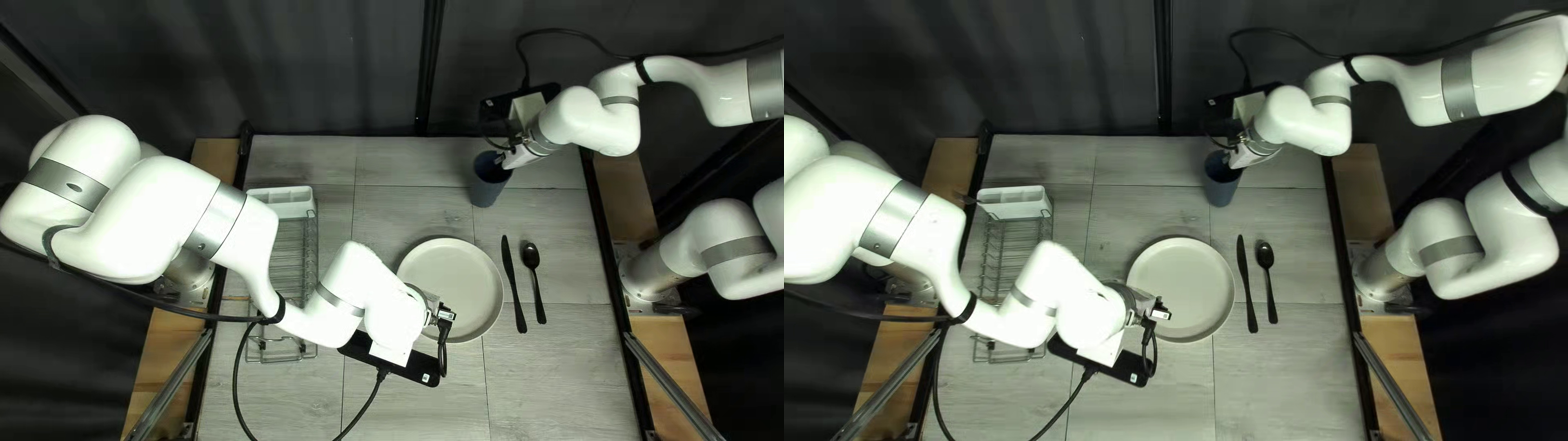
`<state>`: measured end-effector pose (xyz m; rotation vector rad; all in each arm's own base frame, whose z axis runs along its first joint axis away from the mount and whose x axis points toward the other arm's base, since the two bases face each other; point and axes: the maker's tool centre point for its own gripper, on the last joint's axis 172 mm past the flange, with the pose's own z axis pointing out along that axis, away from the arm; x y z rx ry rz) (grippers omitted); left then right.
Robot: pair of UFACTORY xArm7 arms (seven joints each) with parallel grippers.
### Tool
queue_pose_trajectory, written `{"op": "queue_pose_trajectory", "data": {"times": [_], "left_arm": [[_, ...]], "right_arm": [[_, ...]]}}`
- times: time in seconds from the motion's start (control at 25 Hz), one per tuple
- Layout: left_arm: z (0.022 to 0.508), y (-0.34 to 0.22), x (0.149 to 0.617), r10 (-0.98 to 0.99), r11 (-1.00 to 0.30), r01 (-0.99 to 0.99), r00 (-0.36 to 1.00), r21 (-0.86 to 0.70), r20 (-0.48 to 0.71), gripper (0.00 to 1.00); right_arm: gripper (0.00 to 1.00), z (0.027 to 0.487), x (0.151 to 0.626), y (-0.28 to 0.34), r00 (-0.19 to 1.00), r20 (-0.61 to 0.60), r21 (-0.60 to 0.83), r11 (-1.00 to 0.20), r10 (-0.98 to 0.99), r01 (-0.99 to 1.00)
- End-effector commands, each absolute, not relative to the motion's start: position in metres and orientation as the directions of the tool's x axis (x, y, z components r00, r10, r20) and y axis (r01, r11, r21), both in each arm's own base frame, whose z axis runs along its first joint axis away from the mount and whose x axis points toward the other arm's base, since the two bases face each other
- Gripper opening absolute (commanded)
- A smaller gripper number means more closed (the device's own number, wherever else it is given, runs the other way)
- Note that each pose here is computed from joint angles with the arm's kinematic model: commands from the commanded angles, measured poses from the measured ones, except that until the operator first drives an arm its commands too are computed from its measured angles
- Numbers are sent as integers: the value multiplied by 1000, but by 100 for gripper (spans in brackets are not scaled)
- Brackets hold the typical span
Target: Pick up and place plate onto table. Place down one fork to the left of the plate. Place spoon and knife to the right of the plate. Place cup above the knife and spoon
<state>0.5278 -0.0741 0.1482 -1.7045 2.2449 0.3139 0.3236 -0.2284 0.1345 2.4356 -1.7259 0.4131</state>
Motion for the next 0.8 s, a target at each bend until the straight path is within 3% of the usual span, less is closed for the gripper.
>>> {"op": "queue_pose_trajectory", "data": {"times": [0.04,0.36,0.4,0.44,0.48,0.6,0.8], "left_arm": [[148,-74,528,-896,270,-963,-248,-10,-368,100],[148,-74,528,-896,270,-963,-248,-10,-368,100],[148,-74,528,-896,270,-963,-248,-10,-368,100],[148,-74,528,-896,270,-963,-248,-10,-368,100],[148,-74,528,-896,270,-963,-248,-10,-368,100],[148,-74,528,-896,270,-963,-248,-10,-368,100],[148,-74,528,-896,270,-963,-248,-10,-368,100]], "right_arm": [[0,132,315,-226,300,298,-72,-335,-906,-940],[0,128,317,-227,295,299,-81,-332,-908,-940],[4,128,317,-228,294,299,-81,-331,-908,-940],[42,127,316,-229,292,300,-83,-330,-908,-940],[100,128,316,-229,290,300,-83,-327,-909,-941],[100,132,316,-229,287,302,-77,-323,-909,-943],[100,177,310,-229,287,328,-62,-324,-900,-944]]}}
